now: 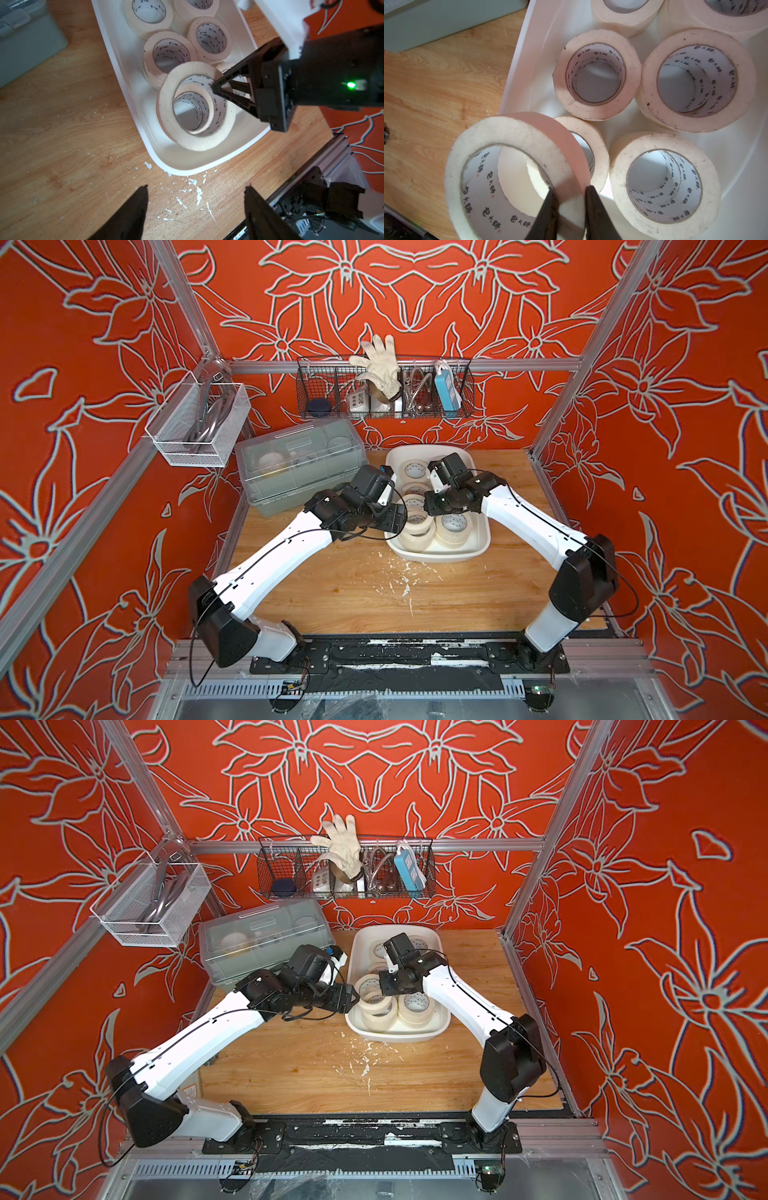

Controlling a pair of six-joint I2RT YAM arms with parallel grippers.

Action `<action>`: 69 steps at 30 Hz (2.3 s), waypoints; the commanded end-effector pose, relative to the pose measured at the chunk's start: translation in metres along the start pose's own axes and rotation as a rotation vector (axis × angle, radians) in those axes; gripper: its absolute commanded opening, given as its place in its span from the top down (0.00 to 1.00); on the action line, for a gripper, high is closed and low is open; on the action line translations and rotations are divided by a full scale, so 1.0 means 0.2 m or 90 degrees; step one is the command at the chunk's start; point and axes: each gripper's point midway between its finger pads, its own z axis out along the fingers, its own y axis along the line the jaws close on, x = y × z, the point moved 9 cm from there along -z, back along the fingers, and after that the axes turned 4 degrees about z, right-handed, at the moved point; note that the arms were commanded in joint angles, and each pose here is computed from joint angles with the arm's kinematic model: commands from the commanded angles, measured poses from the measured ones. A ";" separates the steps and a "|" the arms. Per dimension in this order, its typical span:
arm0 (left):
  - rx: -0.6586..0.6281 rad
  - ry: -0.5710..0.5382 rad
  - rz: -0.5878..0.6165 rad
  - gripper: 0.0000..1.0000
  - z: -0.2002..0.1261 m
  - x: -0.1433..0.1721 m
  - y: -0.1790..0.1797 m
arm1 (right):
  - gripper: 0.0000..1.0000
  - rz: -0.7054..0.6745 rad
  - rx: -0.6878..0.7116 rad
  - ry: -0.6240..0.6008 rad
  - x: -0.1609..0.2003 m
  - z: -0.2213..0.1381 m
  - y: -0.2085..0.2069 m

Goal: Take out the art tape in the storage box
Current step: Pick up the art tape from the storage box.

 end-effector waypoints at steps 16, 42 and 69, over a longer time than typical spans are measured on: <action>-0.166 0.087 0.047 0.46 0.29 -0.05 0.00 | 1.00 -0.028 -0.004 -0.072 0.05 -0.13 0.05; -0.124 0.025 0.021 0.88 0.42 -0.14 -0.04 | 0.57 -0.035 -0.086 -0.101 0.11 -0.25 0.07; -0.373 -0.046 -0.407 1.00 0.28 -0.04 0.76 | 0.38 0.074 0.024 -0.262 0.21 -0.48 -0.15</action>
